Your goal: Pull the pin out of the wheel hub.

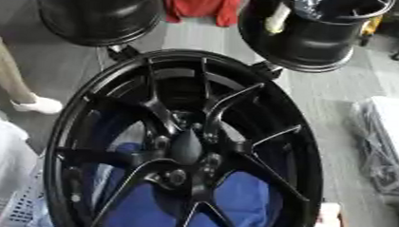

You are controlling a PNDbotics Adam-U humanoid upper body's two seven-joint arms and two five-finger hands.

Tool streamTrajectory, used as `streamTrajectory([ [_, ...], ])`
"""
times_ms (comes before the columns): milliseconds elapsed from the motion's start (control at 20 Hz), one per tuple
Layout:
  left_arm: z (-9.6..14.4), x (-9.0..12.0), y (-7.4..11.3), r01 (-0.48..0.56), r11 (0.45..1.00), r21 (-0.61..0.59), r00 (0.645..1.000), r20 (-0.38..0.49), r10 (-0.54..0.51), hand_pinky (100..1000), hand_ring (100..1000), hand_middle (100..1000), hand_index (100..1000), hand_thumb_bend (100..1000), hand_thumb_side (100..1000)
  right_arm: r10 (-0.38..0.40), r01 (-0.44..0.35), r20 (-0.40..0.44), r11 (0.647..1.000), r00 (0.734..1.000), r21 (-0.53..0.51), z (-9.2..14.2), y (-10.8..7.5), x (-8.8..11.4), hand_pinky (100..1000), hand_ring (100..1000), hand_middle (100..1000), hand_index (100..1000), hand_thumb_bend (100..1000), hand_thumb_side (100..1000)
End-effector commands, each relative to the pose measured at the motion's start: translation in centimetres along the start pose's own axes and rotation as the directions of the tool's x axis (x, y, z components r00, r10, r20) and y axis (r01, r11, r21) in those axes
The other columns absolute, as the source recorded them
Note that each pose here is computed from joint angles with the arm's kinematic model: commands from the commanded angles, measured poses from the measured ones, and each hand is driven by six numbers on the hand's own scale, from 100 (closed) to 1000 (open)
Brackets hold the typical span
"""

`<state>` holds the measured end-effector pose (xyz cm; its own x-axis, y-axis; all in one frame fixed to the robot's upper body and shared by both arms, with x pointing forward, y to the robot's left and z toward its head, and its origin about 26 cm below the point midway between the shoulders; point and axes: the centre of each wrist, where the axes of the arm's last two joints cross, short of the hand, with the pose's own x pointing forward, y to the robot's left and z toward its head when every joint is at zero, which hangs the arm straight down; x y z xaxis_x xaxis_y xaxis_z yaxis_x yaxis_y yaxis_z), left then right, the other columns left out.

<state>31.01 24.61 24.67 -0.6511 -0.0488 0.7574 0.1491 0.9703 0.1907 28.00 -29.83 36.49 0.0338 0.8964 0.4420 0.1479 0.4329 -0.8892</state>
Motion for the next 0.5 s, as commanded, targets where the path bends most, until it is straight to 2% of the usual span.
streamTrajectory([
  [50,-0.2,0.8,0.7,0.041,0.999,0.013,0.999,0.027,-0.041,712,626,587,703,100,633,0.033,-0.049,-0.086,0.981,0.996,-0.189,0.8,-2.4,-1.8,350,498,470,304,100,100],
  [300,0.1,0.7,1.0,0.05,0.998,0.028,0.999,0.02,-0.05,712,626,587,703,100,632,-0.018,-0.059,-0.234,0.946,0.972,-0.319,1.1,-0.7,-6.3,343,496,472,300,100,100],
  [400,0.2,0.7,1.1,0.053,0.998,0.033,0.998,0.016,-0.054,713,626,587,702,100,631,-0.06,-0.06,-0.314,0.931,0.948,-0.36,1.0,0.3,-8.7,349,498,475,304,100,100],
  [500,0.2,0.6,1.1,0.057,0.998,0.035,0.998,0.013,-0.057,713,626,587,702,100,631,-0.108,-0.067,-0.402,0.915,0.909,-0.398,0.8,1.1,-11.3,360,505,484,314,100,100],
])
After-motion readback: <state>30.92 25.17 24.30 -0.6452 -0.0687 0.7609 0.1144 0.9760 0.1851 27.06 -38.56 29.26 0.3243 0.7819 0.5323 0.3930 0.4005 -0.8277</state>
